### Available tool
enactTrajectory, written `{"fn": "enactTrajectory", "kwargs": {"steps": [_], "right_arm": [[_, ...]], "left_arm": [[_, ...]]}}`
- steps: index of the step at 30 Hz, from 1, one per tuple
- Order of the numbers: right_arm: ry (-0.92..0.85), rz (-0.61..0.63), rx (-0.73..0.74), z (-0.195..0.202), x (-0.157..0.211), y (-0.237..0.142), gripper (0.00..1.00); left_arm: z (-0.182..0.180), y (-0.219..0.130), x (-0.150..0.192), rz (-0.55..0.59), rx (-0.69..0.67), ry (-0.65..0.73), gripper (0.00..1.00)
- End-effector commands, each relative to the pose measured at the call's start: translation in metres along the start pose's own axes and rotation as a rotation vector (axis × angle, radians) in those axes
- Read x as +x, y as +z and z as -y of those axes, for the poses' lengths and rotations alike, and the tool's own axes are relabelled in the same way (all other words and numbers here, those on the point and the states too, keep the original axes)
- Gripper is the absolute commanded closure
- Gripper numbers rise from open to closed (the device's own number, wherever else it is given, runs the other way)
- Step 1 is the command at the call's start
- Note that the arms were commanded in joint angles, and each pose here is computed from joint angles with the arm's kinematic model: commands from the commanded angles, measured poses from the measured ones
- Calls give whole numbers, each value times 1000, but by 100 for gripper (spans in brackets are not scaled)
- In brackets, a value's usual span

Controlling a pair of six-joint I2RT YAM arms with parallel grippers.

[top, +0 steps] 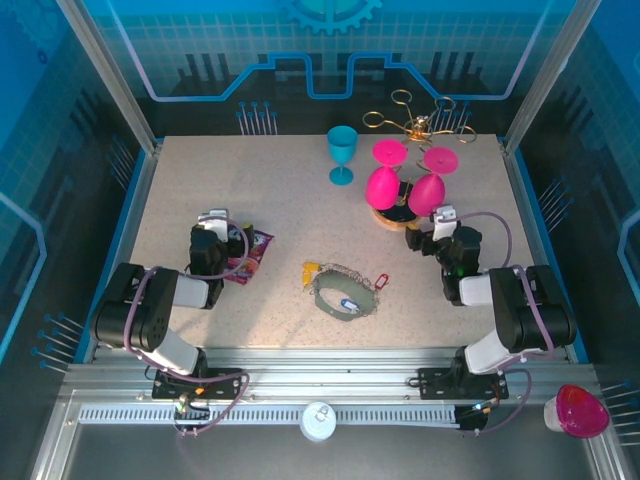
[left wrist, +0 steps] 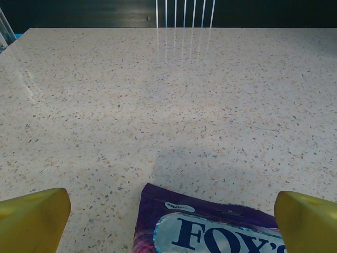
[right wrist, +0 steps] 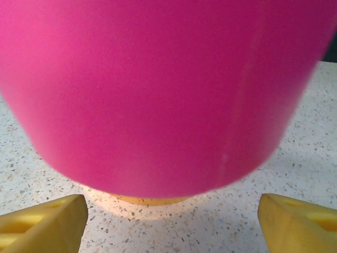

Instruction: Put the keys on the keyring

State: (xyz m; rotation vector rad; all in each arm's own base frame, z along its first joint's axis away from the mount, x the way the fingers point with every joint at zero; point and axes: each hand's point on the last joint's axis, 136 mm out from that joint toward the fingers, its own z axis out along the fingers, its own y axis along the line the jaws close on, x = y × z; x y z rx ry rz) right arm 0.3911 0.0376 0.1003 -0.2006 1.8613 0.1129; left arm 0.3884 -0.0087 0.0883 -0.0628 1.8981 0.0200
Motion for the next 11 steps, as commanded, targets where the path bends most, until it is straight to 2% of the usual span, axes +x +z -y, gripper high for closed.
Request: {"fn": "enactTrajectory", "kwargs": {"steps": [1,7,8,9,11], "right_arm": [[37,-17,42,12,0,2,14],[39,-21,44,12,1,3,10],[38,-20,44,13,1,3,7],[39,-20,45,13,0,3,0],[39,-19,43,12,0,3,0]], "left_arm": [[-7,7,-11,5,-12,-29,1],[-8,10,-9,-16,19,-51,1],[-7,9,-10,-13,20,-51,1],[-8,9,-10,-11,20,-50,1],[-7,9,-10,-8,21,-50,1]]}}
